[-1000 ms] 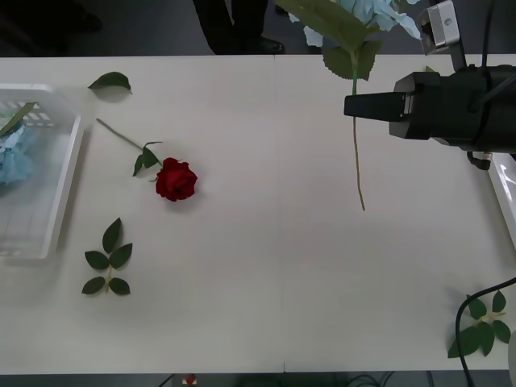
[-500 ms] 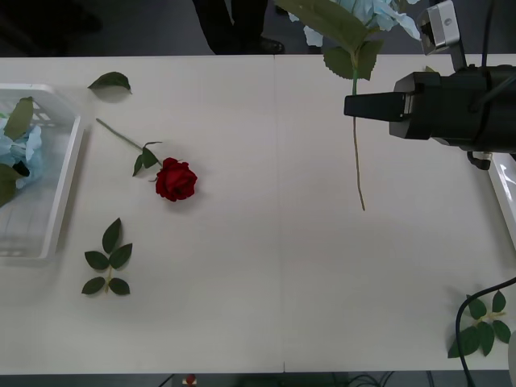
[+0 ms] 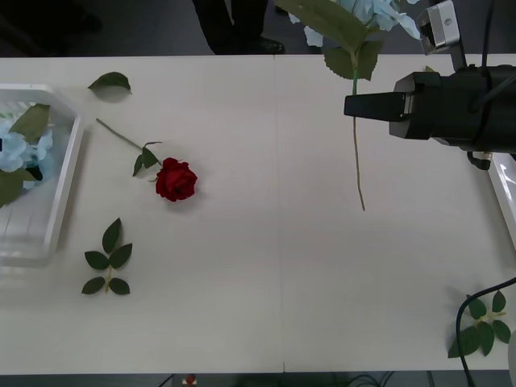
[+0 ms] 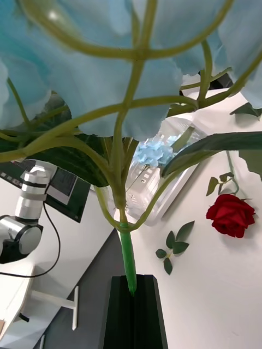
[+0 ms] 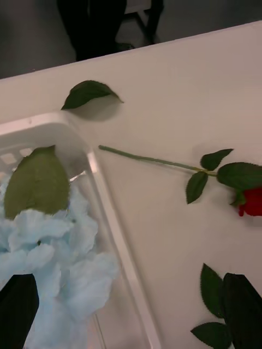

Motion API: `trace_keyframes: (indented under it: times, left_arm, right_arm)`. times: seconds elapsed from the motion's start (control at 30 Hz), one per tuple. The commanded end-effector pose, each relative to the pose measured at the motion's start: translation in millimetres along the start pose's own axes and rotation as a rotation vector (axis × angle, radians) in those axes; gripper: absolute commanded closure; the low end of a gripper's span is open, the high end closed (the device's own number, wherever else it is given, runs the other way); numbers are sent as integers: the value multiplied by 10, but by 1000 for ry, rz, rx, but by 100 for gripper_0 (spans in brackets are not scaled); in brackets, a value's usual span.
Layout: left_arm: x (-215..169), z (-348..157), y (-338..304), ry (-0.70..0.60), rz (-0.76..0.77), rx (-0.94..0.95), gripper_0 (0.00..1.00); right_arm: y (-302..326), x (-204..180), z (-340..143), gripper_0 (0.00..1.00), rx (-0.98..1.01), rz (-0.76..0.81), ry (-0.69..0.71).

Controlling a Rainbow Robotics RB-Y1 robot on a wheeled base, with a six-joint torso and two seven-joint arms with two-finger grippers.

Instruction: Place the red flowers into the right box and the blue flowers into the left box. If a person shows an open palm, hand one flower to the person first, then continue sorting.

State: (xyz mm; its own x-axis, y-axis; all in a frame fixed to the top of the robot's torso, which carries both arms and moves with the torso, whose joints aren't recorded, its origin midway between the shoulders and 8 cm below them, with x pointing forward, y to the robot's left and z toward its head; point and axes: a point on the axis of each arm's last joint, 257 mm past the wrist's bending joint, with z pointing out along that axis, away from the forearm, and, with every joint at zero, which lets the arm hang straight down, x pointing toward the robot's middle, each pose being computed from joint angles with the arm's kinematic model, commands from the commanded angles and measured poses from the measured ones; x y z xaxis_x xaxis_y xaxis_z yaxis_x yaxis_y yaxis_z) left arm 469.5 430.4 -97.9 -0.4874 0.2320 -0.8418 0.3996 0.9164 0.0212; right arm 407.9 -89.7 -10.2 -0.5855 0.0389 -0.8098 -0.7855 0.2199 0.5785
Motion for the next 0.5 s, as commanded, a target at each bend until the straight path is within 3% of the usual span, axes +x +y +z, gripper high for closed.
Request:
trace_keyframes:
  times: [0.03,0.5]
  left_arm:
    - [-449,-122,-444,-82,42,143,4]
    - [-998,413,-2587,-380,-9,603,0]
  right_arm:
    - [80,-68,-31,100,3,-20,-3]
    - [80,-68,-31,100,3,-20,-3]
